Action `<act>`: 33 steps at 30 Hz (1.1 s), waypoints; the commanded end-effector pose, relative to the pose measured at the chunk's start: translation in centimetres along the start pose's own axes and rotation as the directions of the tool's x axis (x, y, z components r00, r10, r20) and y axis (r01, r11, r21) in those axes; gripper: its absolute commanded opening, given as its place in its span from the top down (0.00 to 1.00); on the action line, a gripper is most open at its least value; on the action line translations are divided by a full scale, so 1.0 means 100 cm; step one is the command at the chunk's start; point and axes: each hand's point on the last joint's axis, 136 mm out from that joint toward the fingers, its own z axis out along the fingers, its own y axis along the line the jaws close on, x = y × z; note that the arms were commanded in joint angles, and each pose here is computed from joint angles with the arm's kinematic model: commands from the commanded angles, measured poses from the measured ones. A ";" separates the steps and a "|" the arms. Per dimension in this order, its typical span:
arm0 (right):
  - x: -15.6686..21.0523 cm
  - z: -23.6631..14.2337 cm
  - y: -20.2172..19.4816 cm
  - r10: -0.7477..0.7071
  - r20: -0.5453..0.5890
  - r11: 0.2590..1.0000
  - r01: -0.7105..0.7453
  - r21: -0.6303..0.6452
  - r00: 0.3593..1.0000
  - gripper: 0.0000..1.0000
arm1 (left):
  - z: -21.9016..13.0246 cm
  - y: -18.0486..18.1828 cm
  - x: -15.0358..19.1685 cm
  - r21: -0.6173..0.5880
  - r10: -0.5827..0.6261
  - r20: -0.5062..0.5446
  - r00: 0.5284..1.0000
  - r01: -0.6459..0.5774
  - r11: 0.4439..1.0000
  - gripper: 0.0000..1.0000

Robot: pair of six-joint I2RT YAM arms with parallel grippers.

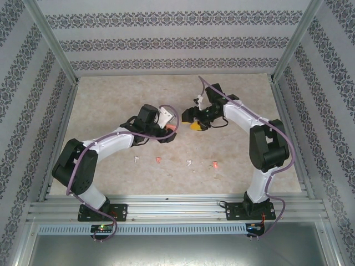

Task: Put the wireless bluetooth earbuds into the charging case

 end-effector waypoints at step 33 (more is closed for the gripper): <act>0.025 0.016 0.050 -0.101 -0.124 0.976 0.074 -0.206 0.987 0.85 | -0.016 -0.026 -0.046 0.051 0.078 0.172 0.982 -0.088 0.995 0.28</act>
